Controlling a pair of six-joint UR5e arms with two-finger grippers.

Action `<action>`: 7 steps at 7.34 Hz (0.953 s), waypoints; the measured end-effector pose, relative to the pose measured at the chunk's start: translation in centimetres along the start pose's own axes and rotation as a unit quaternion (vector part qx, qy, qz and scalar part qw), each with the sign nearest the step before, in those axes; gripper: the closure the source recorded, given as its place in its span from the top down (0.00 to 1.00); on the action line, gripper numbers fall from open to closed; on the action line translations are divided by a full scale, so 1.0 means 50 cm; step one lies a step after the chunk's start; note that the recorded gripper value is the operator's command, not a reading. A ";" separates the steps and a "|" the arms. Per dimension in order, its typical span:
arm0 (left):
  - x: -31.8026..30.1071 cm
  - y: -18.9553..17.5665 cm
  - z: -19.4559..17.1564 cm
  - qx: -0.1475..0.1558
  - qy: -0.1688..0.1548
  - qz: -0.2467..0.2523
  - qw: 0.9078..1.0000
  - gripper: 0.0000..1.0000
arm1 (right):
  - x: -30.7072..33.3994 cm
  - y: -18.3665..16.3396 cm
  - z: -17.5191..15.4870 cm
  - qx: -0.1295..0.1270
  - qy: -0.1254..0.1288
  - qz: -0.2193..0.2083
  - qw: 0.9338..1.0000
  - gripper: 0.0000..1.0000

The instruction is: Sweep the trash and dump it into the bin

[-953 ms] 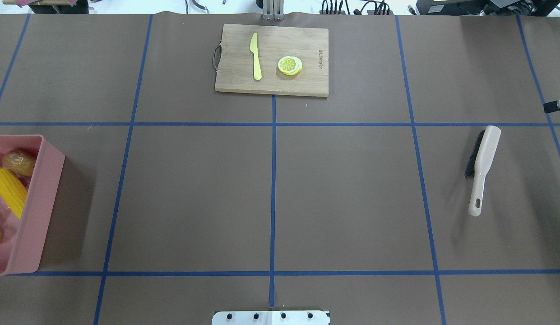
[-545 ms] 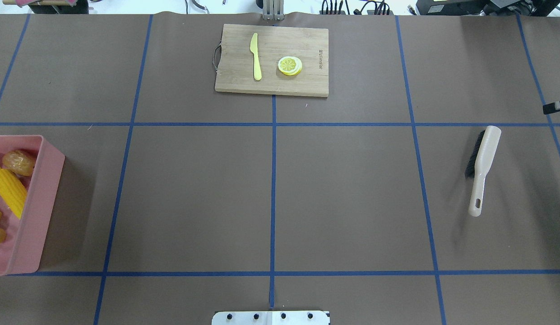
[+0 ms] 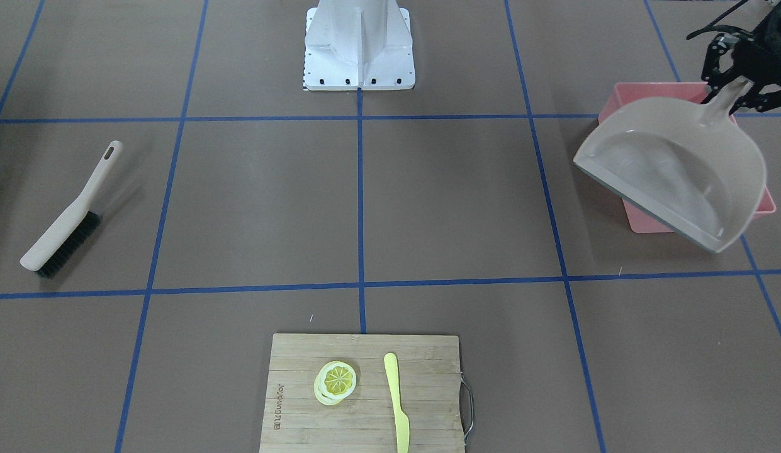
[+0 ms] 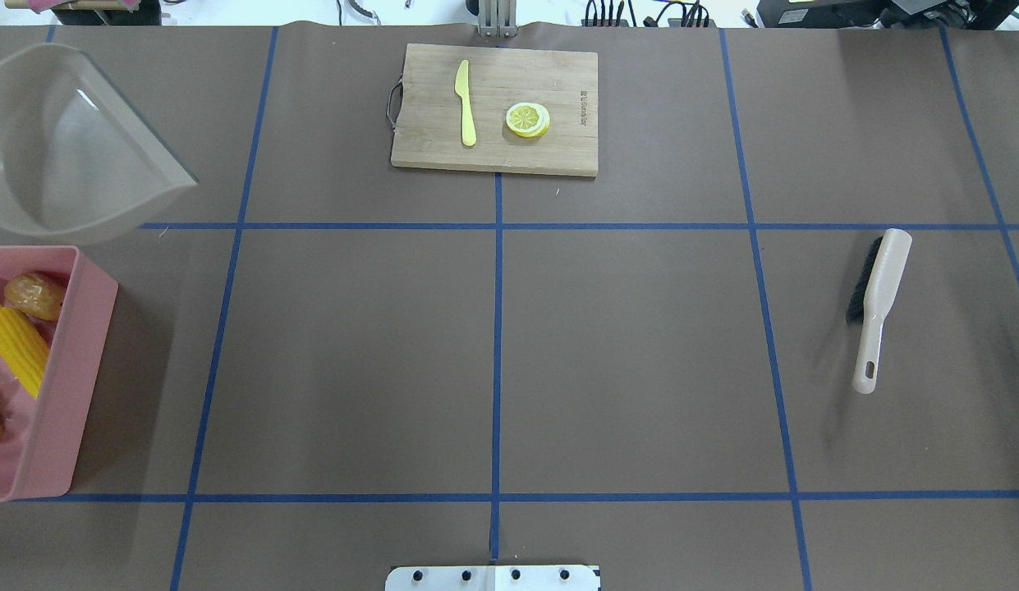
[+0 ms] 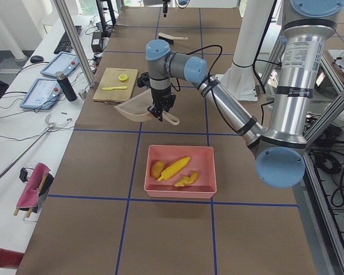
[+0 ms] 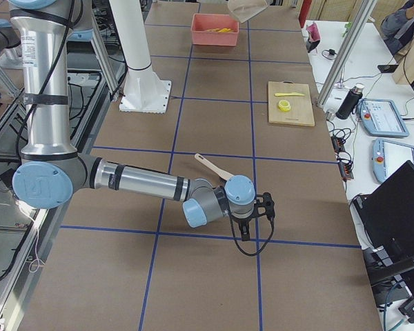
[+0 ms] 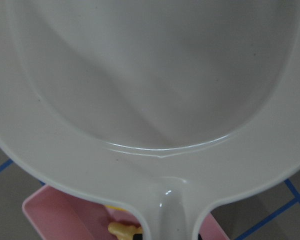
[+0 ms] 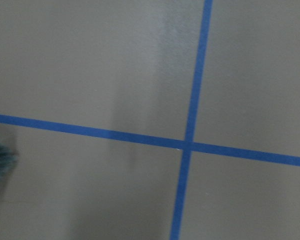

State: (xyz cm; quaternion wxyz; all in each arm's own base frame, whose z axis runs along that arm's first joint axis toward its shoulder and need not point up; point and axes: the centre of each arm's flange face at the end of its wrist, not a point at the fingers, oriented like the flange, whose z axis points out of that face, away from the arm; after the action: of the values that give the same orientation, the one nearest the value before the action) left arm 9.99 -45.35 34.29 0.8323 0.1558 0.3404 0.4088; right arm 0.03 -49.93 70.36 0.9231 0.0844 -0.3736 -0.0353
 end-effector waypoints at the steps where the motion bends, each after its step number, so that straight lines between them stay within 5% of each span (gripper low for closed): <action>1: 0.031 -0.047 0.027 -0.003 0.012 0.072 0.997 0.00 | 0.038 0.015 0.001 -0.022 0.036 0.013 0.999 1.00; 3: 0.126 -0.146 0.106 0.005 0.039 0.195 0.980 0.00 | 0.082 0.040 0.002 -0.053 0.066 0.042 0.995 1.00; 7: 0.228 -0.183 0.279 -0.022 0.057 0.285 0.956 0.00 | 0.096 0.052 -0.005 -0.056 0.082 0.056 0.993 1.00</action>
State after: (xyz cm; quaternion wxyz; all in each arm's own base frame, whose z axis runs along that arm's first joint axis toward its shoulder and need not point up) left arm 29.87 -41.76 34.40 0.6634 0.2040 0.3197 0.6450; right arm 3.68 -47.94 73.95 0.9545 0.0138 -0.2978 0.0026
